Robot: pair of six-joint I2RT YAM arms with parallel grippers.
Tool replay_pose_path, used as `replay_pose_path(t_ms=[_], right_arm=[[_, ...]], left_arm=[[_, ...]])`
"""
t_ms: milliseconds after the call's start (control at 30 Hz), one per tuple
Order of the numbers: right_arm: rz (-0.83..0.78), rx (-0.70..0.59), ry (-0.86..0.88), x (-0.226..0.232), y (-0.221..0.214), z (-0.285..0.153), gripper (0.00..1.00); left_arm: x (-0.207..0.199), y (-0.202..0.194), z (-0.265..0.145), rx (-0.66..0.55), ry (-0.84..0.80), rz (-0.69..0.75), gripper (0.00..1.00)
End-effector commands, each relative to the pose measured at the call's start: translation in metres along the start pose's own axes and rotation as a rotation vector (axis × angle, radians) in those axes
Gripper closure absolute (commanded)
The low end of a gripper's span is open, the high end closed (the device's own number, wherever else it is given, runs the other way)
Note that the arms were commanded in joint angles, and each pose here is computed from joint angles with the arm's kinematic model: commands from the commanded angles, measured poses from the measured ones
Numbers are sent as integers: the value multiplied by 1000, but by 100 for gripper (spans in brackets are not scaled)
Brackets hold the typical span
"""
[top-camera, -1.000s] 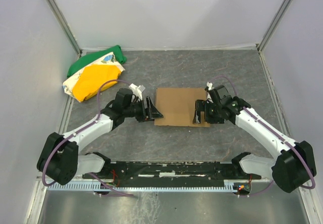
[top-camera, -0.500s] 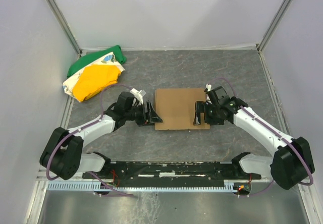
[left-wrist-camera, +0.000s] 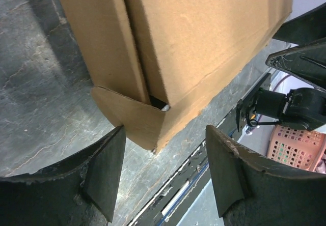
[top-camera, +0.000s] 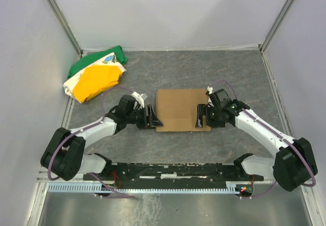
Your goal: Fold the paper box
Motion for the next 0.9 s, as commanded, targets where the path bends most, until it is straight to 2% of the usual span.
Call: replay_pose_path(t_ms=[0,533,867], right_arm=[[-21,-49,90,11,7,-12,11],[-17,-91,158,22,13,-39,12],[-16,-125,147,24,17,-50,12]], left_arm=[[-25,12,-10,-32,-117,32,30],[-61,21,-29,-40,-288,33,30],[-63,26,-34,-35,-216,67,30]])
Point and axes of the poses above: each gripper's point midway between its finger pads, its own z axis out along the fingers, its own x axis along the line the jaws close on, y = z × x, the point moved 9 cm from there along -z, back along the fingers, and after that the axes turned 1 degree about -z, right-handed, at the moved point
